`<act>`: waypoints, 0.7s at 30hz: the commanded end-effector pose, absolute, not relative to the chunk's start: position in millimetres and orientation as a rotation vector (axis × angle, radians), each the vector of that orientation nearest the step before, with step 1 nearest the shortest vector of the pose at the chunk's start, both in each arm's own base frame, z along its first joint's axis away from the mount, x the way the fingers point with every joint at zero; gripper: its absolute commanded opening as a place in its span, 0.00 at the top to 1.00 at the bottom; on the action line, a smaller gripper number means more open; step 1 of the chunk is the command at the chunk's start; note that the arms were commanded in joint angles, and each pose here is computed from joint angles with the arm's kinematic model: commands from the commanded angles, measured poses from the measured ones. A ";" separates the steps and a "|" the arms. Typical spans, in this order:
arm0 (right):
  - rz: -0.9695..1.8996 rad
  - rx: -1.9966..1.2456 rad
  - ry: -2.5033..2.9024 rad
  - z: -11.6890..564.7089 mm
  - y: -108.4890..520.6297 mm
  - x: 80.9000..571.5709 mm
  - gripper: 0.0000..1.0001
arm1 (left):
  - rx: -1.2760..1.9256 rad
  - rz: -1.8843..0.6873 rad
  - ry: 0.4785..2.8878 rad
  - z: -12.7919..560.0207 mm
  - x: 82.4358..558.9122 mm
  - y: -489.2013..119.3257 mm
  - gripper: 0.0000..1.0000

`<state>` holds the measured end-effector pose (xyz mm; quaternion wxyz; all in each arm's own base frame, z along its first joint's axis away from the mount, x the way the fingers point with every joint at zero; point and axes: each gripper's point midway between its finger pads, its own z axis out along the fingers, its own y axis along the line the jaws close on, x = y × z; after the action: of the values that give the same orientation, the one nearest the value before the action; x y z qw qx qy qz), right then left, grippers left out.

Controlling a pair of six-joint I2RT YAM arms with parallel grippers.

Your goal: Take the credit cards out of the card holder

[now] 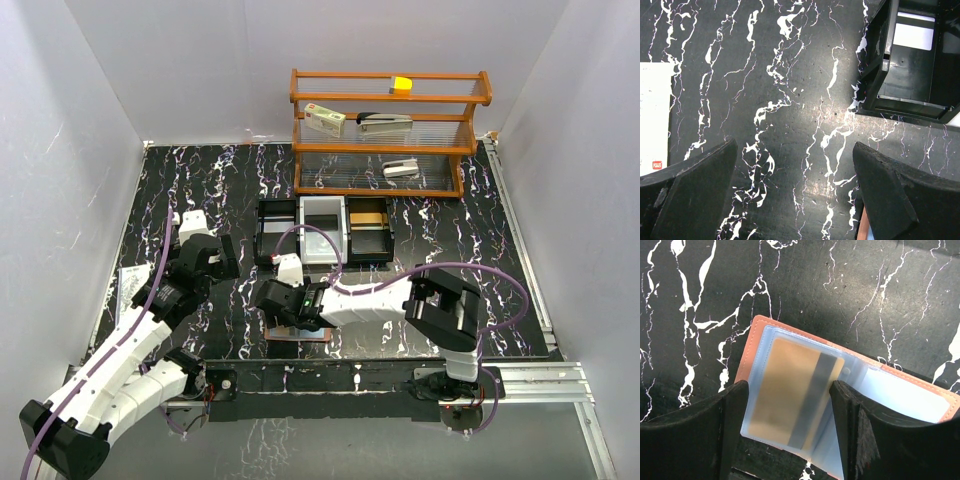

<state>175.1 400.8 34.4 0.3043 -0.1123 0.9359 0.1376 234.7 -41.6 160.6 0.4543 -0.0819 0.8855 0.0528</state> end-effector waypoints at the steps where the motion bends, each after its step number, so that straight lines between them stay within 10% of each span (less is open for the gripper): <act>1: 0.235 -0.292 2.492 21.3 391.2 181.0 0.35 | -0.215 0.134 2.162 169.4 237.0 -39.4 0.01; 21: 0.322 -0.309 2.477 29.6 395.5 176.9 0.53 | -0.190 0.124 2.182 165.6 237.7 -43.2 0.01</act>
<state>182.1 402.6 33.4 0.3201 -0.1117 0.9329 0.1216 234.8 -43.0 158.6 0.4501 -0.0776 0.8881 0.0521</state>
